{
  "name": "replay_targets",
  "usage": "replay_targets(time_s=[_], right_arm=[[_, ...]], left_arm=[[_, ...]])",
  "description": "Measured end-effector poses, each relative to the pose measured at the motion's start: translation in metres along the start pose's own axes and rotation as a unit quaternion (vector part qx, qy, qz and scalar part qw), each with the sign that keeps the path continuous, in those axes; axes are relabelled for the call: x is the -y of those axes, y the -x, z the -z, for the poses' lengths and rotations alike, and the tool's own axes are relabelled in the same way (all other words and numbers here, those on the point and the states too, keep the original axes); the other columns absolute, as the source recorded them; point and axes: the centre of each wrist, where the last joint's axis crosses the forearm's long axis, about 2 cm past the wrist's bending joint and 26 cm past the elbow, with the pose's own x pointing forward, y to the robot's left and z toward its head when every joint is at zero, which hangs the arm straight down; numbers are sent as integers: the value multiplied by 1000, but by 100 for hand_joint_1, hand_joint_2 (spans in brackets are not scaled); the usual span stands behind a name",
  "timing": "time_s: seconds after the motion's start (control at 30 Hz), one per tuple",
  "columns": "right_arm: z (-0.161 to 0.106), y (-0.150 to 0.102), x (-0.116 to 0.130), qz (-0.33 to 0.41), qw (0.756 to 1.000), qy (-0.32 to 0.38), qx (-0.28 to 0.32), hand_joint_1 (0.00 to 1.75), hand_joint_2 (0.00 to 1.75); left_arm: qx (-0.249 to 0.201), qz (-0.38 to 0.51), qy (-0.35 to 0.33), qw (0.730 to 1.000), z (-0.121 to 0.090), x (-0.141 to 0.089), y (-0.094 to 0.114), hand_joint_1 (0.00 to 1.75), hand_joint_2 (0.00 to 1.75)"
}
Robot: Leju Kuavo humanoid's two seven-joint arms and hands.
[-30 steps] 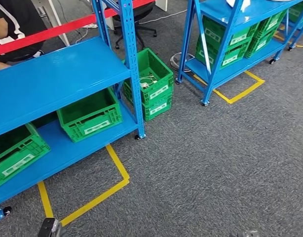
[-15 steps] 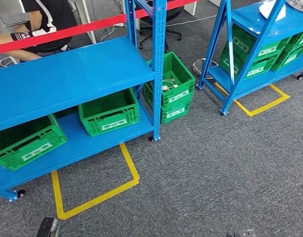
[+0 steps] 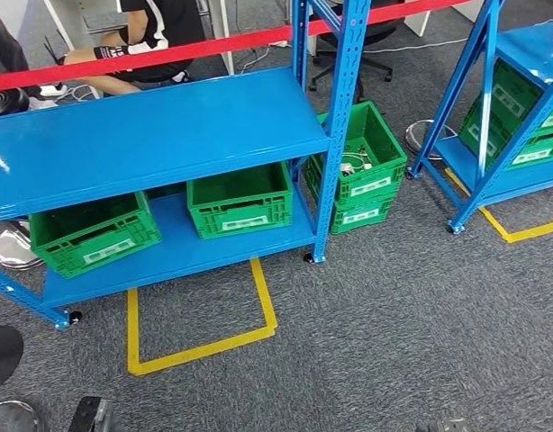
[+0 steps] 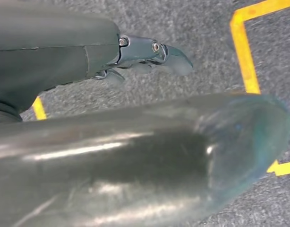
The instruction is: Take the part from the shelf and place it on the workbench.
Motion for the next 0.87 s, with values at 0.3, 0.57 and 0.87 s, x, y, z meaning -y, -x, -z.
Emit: replay_targets(time_s=[0.3,0.57,0.87], right_arm=[[0,0,-1,3,1000,1,-2,0,0],[3,-3,-1,10,1000,9,0,0,0],[0,0,-1,3,1000,5,-6,0,0]], left_arm=[[1,1,1,1000,1,1,-1,0,0],[2,-7,-3,1000,1,2,-1,0,0],[3,-8,-1,1000,1,4,-2,0,0]])
